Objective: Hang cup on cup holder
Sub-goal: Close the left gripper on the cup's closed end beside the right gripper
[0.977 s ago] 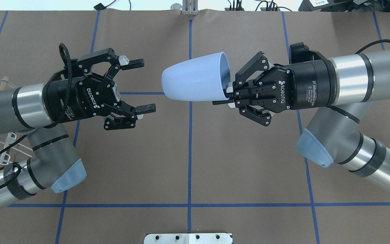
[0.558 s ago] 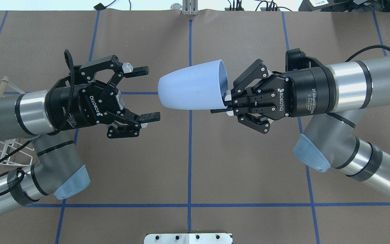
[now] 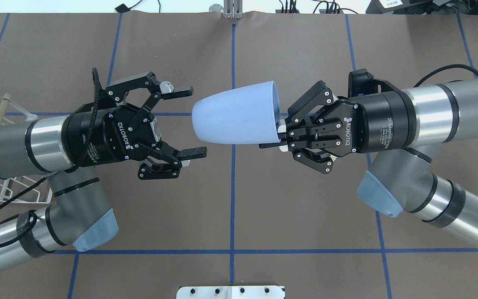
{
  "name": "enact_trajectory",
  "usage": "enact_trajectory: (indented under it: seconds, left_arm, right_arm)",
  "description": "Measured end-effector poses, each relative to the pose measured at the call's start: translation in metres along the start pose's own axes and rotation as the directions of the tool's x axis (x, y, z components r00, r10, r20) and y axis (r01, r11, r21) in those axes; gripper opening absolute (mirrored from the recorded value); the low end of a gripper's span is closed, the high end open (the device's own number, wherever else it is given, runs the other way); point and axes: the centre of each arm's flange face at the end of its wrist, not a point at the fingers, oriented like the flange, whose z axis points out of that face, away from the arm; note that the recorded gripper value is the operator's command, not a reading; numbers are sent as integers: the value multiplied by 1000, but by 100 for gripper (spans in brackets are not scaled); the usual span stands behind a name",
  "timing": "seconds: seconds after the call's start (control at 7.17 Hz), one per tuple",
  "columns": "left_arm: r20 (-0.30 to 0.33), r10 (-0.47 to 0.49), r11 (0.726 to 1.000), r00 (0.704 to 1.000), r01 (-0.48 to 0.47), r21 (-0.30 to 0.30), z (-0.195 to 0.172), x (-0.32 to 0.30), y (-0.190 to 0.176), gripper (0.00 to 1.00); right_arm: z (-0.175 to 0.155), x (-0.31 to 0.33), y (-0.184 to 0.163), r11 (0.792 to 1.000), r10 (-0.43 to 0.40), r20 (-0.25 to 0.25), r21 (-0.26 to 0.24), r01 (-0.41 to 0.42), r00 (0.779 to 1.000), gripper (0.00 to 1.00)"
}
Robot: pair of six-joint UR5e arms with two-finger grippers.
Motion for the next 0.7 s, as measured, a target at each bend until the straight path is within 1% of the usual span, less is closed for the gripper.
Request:
enact_trajectory:
  seconds: [0.28,0.7]
  left_arm:
    - [-3,-5,1000,1000,5,-5,1,0,3,97]
    - [-4,-9,1000,1000,9,-9,2,-1,4,97]
  right_arm:
    - [3,5,2,1000,3,2,-18,-3,1000,0]
    - [9,10,4,1000,12,22,-27,-11,1000,0]
